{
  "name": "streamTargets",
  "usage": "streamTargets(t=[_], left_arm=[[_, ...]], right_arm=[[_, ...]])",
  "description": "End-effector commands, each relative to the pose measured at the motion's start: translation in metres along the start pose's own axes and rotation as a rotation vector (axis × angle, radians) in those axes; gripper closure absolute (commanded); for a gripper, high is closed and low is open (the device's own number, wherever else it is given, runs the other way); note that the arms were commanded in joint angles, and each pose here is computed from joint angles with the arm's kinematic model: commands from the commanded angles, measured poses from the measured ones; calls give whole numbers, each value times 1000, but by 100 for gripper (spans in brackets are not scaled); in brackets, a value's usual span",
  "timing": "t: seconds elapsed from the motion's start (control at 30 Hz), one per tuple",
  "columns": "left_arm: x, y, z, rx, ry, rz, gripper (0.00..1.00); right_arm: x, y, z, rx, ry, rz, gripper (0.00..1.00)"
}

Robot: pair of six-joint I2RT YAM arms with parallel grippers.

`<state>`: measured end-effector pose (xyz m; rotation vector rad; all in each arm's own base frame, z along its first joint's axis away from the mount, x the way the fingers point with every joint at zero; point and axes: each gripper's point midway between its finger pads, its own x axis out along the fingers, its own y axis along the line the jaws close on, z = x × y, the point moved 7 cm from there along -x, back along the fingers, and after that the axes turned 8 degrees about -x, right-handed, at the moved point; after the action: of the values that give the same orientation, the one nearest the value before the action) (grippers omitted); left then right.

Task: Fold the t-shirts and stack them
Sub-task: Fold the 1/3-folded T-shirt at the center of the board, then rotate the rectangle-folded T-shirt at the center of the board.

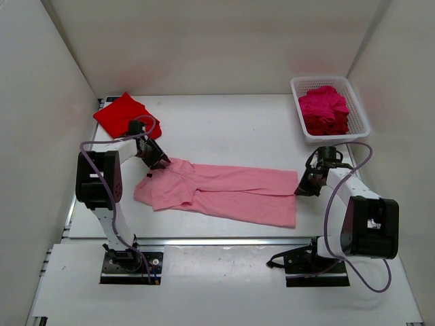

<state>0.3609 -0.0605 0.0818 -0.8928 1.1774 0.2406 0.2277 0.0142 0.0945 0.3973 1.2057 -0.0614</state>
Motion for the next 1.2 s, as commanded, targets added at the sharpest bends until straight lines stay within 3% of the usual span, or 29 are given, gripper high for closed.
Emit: streamTargets(t=[0.0,0.1,0.27,0.53,0.67,0.77,0.87,0.93,1.0,1.03,1.1,1.17], left_arm=[[-3,-7,12,21,-37,3,53],[-2,-6,20,5,-63,23,53],[1,-7,29,-6,-85,66,53],[-5,-10,51,-53,-136,61,52],[-15,-29,44,14,-118,-27,47],[-27,-40,33,78,-111,-37,43],[-49,-53,27,109,-135,-96,43],[-65,-66,19,133,-143,-140,46],[-74,-74,9,161,-138,-176,54],[-79,-79,-2,192,-125,-199,59],[-83,-80,-16,206,-106,-216,70],[-88,-77,-25,202,-114,-217,92]], right_arm=[[-14,4,-2,-40,-8,-11,100],[-24,12,-16,-104,28,-25,100],[-25,2,-42,-76,104,-16,100],[-26,3,-48,-74,146,-28,99],[-38,3,-29,-72,95,-25,76],[-52,18,-13,-161,83,-39,71],[-64,62,3,-317,42,57,70],[-67,101,10,-424,20,151,74],[-63,133,13,-505,3,255,95],[-57,154,15,-528,2,329,100],[-54,190,29,-579,-83,470,100],[-44,229,33,-627,-98,558,99]])
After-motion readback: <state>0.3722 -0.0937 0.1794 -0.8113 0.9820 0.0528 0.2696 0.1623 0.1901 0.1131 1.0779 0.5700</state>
